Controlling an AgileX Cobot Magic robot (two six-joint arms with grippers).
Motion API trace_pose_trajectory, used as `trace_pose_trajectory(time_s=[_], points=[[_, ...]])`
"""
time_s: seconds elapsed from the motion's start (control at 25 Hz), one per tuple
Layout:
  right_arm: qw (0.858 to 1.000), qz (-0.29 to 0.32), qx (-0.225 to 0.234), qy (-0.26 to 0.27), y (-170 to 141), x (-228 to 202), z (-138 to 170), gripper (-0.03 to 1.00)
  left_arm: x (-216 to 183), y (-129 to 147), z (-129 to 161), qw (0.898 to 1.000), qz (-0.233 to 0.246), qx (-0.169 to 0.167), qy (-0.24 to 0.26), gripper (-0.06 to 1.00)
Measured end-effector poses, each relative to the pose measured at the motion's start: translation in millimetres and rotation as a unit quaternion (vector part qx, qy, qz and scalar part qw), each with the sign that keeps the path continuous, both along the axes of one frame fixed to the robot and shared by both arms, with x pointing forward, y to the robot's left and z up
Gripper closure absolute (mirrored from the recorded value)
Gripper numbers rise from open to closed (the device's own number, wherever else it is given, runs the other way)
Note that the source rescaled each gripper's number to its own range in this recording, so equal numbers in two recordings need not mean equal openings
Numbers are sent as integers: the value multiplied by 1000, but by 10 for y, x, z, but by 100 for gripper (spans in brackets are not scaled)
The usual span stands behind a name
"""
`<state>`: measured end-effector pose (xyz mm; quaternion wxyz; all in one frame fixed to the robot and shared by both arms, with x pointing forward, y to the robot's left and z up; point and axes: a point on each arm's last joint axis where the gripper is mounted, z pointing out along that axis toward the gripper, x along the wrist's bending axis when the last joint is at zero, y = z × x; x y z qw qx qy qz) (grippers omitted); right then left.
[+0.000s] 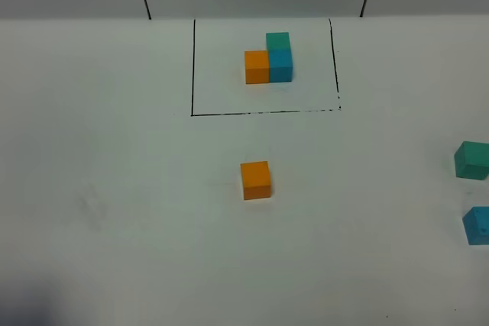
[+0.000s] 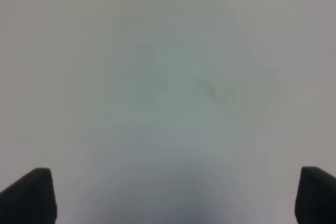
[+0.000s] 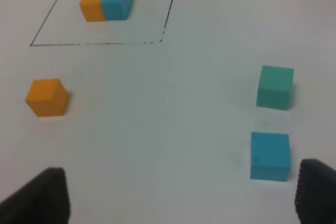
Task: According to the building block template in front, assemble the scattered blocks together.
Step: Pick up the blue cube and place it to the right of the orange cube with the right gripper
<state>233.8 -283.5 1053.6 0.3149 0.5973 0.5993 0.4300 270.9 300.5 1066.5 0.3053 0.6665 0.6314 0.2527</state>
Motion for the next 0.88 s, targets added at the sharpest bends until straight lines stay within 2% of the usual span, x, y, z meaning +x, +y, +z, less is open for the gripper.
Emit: trace_pose_trajectory(time_s=[0.32, 0.6, 0.76, 0.88], points=[[1000, 0, 1, 0, 0, 0, 0, 22, -406, -19, -187, 993, -74, -16, -91, 5], [1000, -1, 1, 0, -1, 0, 0, 22, -437, -22, -212, 992, -84, -11, -93, 10], [1000, -1, 1, 0, -1, 0, 0, 22, -438, -22, -212, 992, -82, -11, -93, 20], [1000, -1, 1, 0, -1, 0, 0, 22, -437, -27, -212, 994, -60, -8, -93, 30]])
